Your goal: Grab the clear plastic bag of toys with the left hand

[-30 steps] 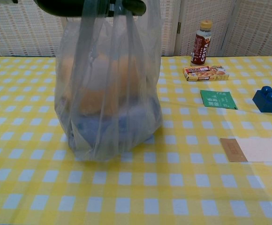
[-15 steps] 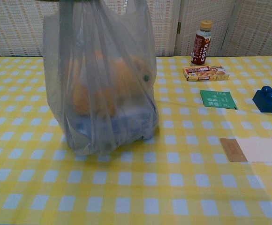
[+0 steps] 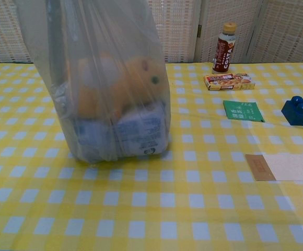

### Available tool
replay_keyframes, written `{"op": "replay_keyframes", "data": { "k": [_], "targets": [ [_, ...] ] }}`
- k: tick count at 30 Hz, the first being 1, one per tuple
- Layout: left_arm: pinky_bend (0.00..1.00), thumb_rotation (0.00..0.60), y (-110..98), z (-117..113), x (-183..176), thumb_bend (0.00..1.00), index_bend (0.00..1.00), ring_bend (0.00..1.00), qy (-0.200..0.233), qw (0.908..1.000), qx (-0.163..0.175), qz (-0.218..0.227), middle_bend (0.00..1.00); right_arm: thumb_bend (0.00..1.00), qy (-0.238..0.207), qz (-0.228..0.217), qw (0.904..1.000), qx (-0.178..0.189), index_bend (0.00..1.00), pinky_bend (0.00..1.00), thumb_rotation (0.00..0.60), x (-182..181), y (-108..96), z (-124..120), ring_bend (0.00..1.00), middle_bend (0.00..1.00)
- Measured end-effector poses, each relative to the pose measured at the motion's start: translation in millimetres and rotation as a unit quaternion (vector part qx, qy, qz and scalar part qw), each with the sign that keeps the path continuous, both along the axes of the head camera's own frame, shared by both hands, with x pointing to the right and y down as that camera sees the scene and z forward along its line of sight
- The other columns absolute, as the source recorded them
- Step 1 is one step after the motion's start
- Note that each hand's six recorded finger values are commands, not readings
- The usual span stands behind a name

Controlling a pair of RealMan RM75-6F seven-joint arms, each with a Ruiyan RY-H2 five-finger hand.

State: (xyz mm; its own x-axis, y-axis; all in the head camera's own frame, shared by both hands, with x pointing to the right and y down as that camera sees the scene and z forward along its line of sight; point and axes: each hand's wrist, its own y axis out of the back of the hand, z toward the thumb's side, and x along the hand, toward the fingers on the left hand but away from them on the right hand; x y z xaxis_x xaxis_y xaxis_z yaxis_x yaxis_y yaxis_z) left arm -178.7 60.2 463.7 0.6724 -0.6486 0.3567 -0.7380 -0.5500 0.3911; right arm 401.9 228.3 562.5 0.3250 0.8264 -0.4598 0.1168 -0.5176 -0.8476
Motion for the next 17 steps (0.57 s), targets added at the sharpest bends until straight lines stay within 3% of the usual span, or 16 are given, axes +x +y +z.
{"op": "replay_keyframes", "data": {
  "k": [10, 17],
  "targets": [
    [1.0, 0.6, -46, -95, 6, 0.69, 0.84, 0.98, 0.007, 0.9972, 0.07, -0.025, 1.0, 0.25, 0.006, -0.002, 0.9999, -0.009, 0.0, 0.0, 0.6, -3, -1, 7, 0.0, 0.0],
    [1.0, 0.6, -44, -104, 15, 0.69, 0.83, 0.98, -0.004, 0.9977, 0.064, -0.019, 1.0, 0.25, 0.007, -0.002, 0.9999, -0.012, 0.0, 0.0, 0.6, -2, -1, 9, 0.0, 0.0]
  ]
}}
